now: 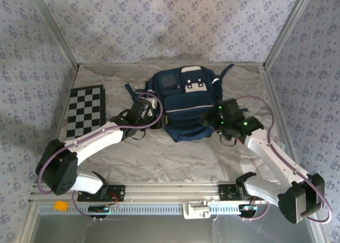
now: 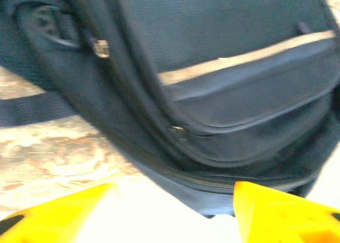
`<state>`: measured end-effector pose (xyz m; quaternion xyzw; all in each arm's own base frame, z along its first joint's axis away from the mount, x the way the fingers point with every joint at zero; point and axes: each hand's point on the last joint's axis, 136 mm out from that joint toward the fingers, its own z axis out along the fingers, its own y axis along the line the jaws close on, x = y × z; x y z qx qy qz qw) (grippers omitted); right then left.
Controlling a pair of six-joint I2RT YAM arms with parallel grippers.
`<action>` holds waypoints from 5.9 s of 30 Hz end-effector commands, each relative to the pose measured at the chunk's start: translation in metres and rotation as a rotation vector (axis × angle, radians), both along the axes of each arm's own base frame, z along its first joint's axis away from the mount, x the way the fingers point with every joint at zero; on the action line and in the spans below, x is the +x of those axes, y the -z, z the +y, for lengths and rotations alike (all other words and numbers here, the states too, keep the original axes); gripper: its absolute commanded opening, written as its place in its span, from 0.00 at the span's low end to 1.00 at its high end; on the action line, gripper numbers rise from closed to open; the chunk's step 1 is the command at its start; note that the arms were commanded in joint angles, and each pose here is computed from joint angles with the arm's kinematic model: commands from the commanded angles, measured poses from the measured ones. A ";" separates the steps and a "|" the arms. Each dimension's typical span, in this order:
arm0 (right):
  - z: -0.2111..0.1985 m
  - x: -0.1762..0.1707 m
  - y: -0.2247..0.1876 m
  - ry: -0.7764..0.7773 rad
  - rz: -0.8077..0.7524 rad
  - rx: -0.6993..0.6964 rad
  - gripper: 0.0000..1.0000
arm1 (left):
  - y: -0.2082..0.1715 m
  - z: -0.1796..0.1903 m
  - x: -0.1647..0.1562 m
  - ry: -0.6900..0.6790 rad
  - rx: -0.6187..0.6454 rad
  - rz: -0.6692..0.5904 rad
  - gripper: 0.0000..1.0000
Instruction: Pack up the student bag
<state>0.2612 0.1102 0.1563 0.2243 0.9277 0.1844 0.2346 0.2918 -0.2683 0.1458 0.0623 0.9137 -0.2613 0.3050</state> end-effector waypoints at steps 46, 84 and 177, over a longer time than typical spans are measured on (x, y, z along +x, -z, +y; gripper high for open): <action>-0.031 0.010 0.110 0.200 0.284 -0.009 1.00 | -0.016 -0.128 -0.031 0.067 -0.097 0.131 0.62; -0.082 -0.070 0.103 0.175 0.302 0.089 0.76 | 0.065 -0.231 -0.074 -0.027 -0.267 0.408 0.45; -0.058 -0.025 -0.003 0.027 -0.019 0.375 0.00 | 0.040 -0.116 0.074 0.676 0.637 -0.368 0.35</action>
